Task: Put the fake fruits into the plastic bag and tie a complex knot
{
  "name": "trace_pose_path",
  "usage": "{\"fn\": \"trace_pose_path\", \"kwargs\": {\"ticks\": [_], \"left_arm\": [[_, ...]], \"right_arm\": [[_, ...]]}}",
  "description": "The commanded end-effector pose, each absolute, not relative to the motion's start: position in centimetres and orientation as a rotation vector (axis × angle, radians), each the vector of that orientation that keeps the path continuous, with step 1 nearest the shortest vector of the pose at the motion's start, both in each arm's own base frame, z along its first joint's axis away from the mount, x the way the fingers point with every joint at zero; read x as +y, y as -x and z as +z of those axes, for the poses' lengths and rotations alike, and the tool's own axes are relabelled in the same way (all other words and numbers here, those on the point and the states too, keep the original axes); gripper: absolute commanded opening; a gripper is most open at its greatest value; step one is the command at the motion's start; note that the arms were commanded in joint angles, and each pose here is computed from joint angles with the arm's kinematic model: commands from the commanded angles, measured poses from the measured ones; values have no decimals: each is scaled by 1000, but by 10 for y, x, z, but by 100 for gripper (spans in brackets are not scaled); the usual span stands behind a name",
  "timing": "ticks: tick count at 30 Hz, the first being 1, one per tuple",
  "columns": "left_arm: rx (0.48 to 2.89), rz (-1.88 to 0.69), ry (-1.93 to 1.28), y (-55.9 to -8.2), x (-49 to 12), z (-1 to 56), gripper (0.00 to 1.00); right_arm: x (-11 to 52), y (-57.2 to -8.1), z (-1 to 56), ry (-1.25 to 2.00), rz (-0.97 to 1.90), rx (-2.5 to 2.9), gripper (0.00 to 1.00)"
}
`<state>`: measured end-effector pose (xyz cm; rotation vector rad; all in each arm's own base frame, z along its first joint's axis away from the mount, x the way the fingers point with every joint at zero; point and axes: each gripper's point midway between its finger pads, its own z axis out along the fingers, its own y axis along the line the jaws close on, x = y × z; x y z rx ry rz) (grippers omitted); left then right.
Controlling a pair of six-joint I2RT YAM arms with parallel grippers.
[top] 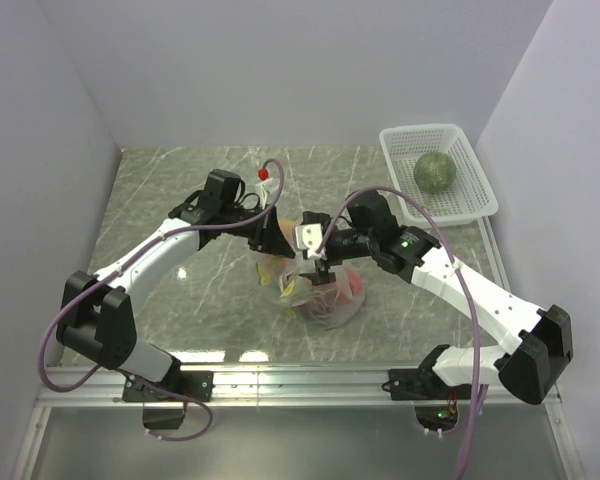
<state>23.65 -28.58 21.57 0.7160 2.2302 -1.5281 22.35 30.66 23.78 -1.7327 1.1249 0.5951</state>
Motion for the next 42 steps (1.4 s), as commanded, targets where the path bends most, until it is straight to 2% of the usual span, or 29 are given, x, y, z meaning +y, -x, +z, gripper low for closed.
{"fn": "trace_pose_path", "kwargs": {"ticks": [1,6,9,18,19,21,22,24,25,26,35,42], "left_arm": [[2163,-1553,-737,-238,-288,230,0],[2148,-1551,-752,-234,-282,235,0],[2144,-1558,-750,-233,-279,237,0],[2118,-1525,-828,-217,-269,235,0],[2111,-1513,-839,-215,-267,236,0],[2127,-1477,-840,-215,-264,230,0],[2135,-1466,-836,-214,-263,228,0],[2172,-1412,-820,-217,-263,216,0],[2190,-1392,-815,-218,-264,210,0],[2205,-1367,-824,-216,-267,203,0],[2359,-1198,-575,-248,-296,155,0],[2357,-1368,-262,-264,-323,148,0]], "right_arm": [[319,-239,265,1558,628,1196,100],[309,-260,252,1560,572,1279,100],[302,-266,244,1590,521,1279,96],[297,-294,246,1530,495,1384,54],[297,-295,246,1514,508,1412,46],[298,-297,245,1509,535,1458,35],[299,-295,246,1491,561,1489,24],[302,-296,248,1473,592,1527,13],[304,-294,249,1439,625,1567,3],[306,-295,254,1417,644,1582,0],[308,-273,260,1169,848,1776,0],[308,-263,276,921,975,1853,0]]}}
